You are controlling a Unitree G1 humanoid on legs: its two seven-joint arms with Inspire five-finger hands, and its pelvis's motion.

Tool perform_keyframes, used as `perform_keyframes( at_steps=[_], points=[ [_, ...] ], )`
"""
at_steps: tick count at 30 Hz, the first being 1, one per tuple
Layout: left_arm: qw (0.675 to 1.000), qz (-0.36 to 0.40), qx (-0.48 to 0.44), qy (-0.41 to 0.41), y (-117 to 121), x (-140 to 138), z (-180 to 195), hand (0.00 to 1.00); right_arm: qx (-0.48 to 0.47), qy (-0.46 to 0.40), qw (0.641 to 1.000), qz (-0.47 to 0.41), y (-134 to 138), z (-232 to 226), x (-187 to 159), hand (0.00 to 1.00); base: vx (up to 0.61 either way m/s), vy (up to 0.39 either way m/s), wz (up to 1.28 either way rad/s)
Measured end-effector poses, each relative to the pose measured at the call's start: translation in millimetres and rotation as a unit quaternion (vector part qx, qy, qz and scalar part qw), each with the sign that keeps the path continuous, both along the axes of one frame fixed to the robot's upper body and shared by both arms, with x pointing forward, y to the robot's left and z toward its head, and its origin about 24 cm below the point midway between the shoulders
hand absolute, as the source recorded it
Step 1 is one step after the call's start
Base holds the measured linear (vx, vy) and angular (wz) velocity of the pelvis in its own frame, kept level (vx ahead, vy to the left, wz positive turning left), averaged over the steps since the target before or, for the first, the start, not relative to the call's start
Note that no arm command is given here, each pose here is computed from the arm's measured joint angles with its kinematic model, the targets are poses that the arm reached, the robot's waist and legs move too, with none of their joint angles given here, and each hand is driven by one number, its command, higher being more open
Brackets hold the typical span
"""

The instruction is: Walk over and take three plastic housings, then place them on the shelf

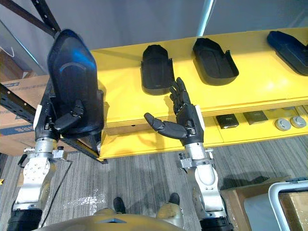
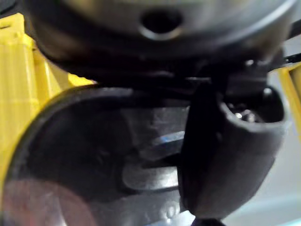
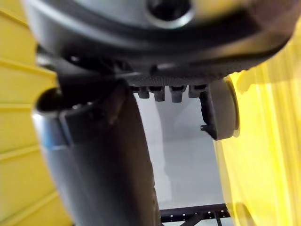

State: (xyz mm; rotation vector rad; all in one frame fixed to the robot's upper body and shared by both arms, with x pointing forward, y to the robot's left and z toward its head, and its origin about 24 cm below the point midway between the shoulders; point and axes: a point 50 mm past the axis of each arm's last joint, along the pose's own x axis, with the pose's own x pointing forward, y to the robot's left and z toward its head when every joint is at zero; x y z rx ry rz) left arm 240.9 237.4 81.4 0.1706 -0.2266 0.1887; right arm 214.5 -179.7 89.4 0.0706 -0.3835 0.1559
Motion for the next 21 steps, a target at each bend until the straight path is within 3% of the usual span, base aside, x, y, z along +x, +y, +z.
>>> perform_keyframes(
  at_steps=[5, 14, 21],
  points=[
    [0.999, 0.002, -0.042, -0.017, 15, 48, 19, 0.00, -0.034, -0.027, 0.997, 0.068, 10, 15, 10, 1.00, -0.07, 0.000, -0.06],
    [0.979, -0.065, -0.187, -0.042, 24, 70, 32, 0.00, -0.036, -0.021, 0.983, 0.178, 38, 13, 5, 1.00, -0.05, -0.036, -0.12],
    [0.957, -0.086, -0.273, -0.042, 12, 90, 35, 0.00, -0.044, -0.087, 0.952, 0.290, 75, 40, -13, 1.00, -0.04, -0.041, 0.04]
  ],
)
